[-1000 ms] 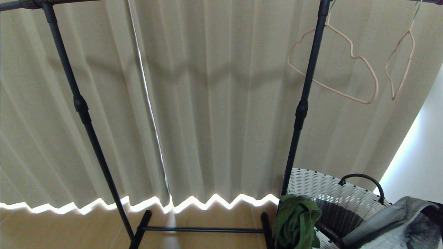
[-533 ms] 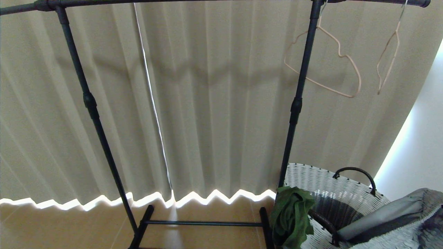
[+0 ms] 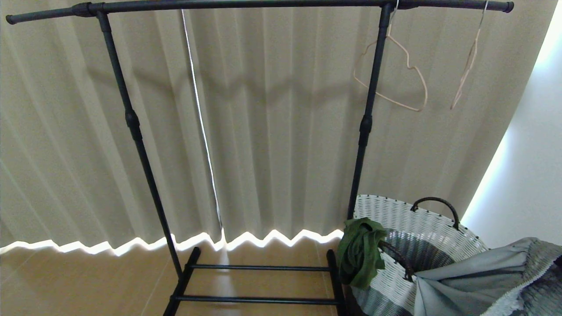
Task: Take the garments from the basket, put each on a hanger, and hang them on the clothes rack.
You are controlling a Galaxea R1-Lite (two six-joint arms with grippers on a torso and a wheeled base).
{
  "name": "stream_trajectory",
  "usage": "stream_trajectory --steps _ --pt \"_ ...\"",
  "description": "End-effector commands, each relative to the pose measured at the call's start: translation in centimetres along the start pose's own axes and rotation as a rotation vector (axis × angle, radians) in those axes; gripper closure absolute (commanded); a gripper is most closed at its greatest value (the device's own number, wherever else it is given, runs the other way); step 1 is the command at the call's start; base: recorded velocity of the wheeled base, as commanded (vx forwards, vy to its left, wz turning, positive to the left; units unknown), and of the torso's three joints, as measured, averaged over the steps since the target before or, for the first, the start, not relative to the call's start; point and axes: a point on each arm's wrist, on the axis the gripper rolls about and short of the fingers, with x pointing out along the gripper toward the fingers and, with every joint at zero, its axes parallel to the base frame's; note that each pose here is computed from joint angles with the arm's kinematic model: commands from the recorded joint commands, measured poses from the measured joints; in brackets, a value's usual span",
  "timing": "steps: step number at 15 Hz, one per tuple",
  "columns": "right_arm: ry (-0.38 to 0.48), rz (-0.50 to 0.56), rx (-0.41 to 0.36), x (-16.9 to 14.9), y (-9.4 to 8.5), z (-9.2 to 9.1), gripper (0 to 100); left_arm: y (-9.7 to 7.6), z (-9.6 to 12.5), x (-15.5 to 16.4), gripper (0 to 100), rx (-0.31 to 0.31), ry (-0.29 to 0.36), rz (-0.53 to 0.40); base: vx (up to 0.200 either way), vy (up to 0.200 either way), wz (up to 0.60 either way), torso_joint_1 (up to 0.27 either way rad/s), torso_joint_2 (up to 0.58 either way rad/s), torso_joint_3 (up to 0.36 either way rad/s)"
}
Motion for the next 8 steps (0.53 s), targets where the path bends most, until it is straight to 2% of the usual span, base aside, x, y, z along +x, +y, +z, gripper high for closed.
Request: stream_trajectory --steps 1,3,8 --pt "0.016 0.004 -0.002 0.31 0.02 -0.02 100 0.0 0.02 0.0 0 0.0 -0.001 0.0 0.0 0.0 0.0 0.0 0.0 0.0" --pt "0.023 0.006 -0.002 0.41 0.04 -0.08 100 0.0 0.0 0.0 0 0.0 0.0 0.0 0.0 0.0 0.0 0.0 0.0 0.0" --pt "0.03 0.01 -0.002 0.59 0.05 -0.07 100 0.0 0.02 0.0 0 0.0 -0.001 0.0 0.0 0.2 0.0 0.006 0.0 0.0"
